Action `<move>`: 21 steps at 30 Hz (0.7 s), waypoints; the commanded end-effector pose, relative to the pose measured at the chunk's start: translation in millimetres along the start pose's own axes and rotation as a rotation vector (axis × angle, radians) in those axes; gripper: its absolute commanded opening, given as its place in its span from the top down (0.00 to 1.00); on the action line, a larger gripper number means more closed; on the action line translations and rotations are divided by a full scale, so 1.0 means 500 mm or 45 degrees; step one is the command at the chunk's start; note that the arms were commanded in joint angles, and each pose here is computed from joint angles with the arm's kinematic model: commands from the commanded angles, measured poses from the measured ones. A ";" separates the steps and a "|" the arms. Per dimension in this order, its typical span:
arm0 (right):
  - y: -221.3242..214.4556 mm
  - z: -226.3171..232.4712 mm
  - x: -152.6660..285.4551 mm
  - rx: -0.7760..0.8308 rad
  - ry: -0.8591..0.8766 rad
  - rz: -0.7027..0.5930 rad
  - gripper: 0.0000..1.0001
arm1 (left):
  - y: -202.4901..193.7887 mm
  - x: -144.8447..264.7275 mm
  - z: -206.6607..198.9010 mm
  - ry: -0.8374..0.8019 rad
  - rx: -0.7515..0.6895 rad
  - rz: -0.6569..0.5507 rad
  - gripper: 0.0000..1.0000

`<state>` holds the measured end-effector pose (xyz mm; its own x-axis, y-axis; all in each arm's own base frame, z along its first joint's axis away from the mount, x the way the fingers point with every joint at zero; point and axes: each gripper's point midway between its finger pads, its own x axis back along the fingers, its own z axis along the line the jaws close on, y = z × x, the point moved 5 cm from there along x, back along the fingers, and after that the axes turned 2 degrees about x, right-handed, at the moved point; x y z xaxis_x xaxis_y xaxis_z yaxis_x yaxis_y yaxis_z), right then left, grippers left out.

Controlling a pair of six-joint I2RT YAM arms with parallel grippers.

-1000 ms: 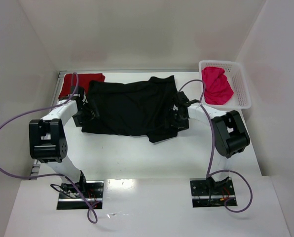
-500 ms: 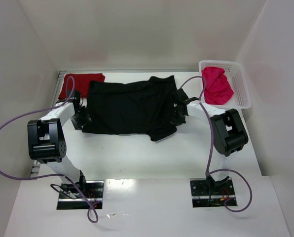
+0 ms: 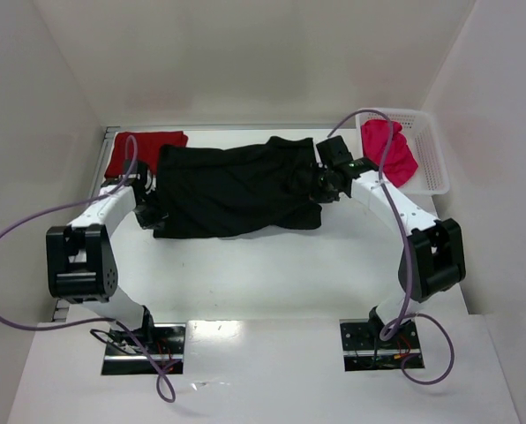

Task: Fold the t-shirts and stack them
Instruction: Flatten out the tshirt

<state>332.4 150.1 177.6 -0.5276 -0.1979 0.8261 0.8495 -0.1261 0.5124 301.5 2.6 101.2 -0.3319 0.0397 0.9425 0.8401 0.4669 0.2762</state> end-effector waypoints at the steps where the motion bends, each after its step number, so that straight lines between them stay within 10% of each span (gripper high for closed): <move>1: -0.043 -0.027 0.064 -0.016 -0.050 0.063 0.95 | -0.019 0.065 -0.009 -0.001 -0.027 -0.024 1.00; 14: -0.183 -0.074 0.127 -0.049 -0.085 0.320 0.99 | -0.106 0.210 -0.032 -0.066 -0.057 -0.011 1.00; 16: -0.192 -0.073 0.125 -0.052 -0.062 0.329 0.80 | -0.103 0.205 -0.035 -0.067 -0.044 -0.013 1.00; 18: -0.184 -0.068 0.121 -0.052 -0.062 0.329 0.33 | -0.088 0.195 -0.042 -0.074 -0.044 -0.026 0.90; 21: -0.136 -0.043 0.128 -0.049 0.008 0.214 0.07 | -0.062 0.166 -0.067 -0.088 -0.073 -0.059 0.50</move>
<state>226.8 118.2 169.1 -0.3020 -0.1752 0.9371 0.9514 -0.1177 0.2846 245.1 -32.4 178.4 -0.3691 0.0730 0.9265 0.8550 0.4176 0.3077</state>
